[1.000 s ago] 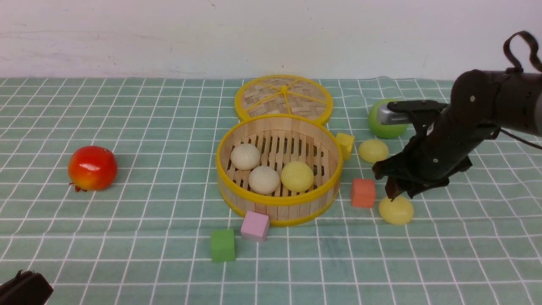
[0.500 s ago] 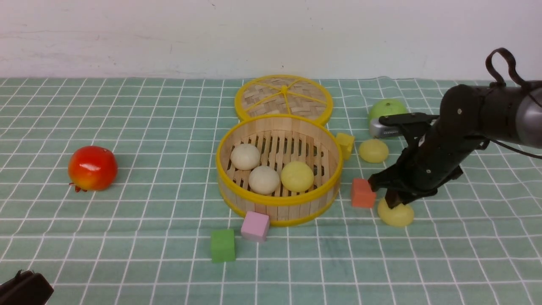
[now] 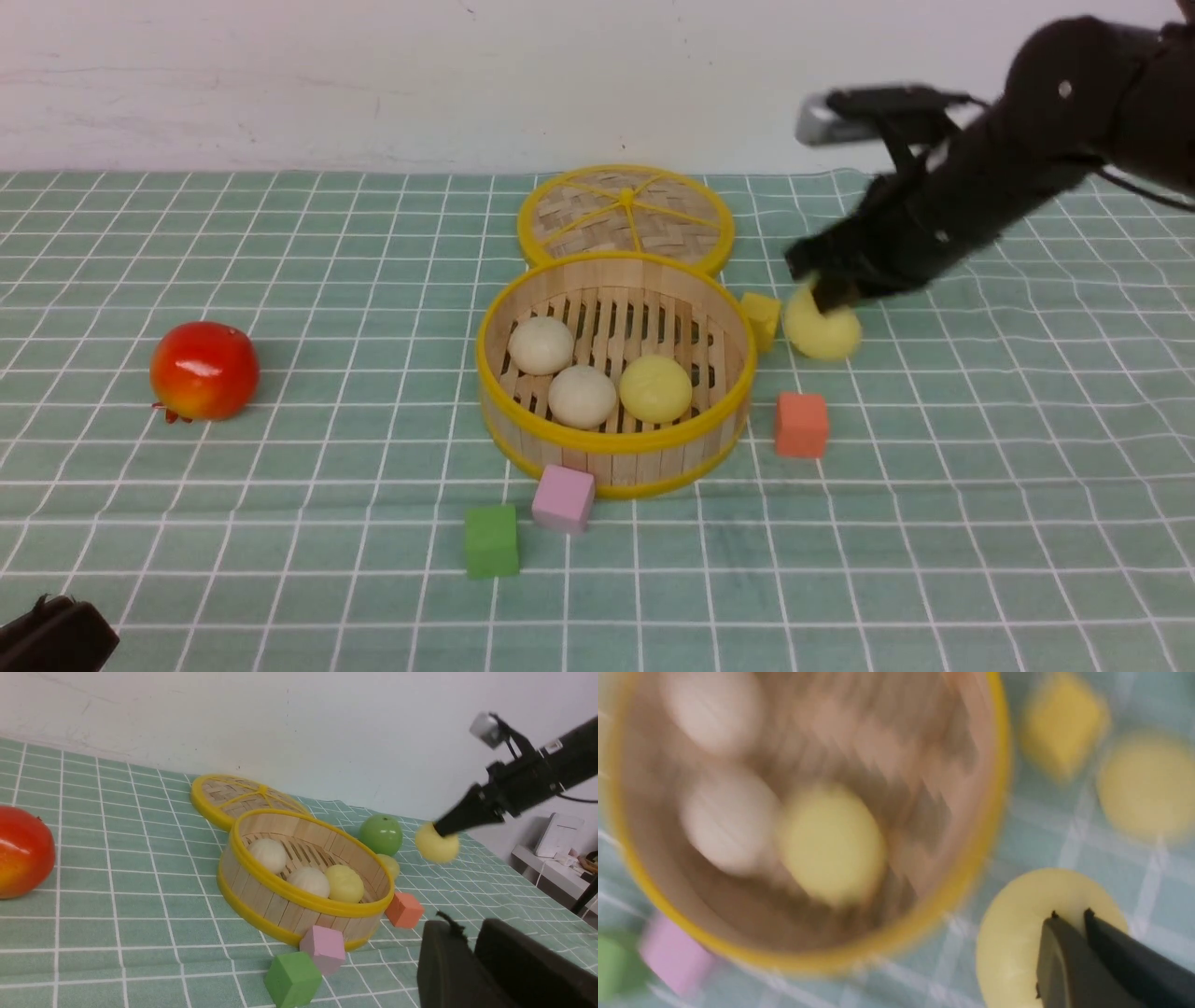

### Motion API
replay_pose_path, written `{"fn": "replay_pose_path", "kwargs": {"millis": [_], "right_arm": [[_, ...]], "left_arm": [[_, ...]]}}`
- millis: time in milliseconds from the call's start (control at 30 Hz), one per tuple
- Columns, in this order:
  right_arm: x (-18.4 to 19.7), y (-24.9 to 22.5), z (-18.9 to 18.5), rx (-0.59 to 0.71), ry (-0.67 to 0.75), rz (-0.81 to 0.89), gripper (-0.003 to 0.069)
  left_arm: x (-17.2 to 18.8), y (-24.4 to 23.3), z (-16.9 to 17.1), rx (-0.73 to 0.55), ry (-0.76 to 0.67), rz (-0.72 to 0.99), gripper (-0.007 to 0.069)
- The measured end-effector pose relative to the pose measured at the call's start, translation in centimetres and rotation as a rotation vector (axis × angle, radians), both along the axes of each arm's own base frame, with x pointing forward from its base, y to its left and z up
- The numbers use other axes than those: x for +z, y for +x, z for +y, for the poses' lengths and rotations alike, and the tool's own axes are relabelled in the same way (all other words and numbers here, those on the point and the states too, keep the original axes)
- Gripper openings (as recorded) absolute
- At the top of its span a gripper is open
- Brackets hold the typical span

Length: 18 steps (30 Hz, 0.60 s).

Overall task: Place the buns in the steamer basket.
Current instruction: Use the right arm to put the steamed stuffed bun into the steamer

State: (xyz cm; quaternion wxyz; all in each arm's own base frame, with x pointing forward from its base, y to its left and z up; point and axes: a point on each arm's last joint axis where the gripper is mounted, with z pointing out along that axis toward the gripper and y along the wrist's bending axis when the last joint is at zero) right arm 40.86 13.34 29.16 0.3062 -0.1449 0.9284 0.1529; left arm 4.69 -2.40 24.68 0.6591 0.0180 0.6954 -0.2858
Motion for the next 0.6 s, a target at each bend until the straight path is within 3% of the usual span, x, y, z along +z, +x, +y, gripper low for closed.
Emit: {"fn": "replay_pose_path", "kwargs": {"millis": [133, 300, 467, 600], "right_arm": [[0.0, 1.3, 2.8, 0.051, 0.064, -0.108, 0.0005], [-4.0, 3.5, 6.0, 0.071, 0.081, -0.180, 0.0007], [-7.8, 5.3, 6.2, 0.021, 0.066, -0.207, 0.0022], [-9.9, 6.0, 6.2, 0.002, 0.054, -0.202, 0.0094]], "left_arm": [[0.0, 0.0, 0.0, 0.000, 0.000, 0.000, 0.0102], [0.0, 0.0, 0.0, 0.000, 0.000, 0.000, 0.0102], [0.0, 0.0, 0.0, 0.000, 0.000, 0.000, 0.0106], [0.0, 0.0, 0.0, 0.000, 0.000, 0.000, 0.0111]]}}
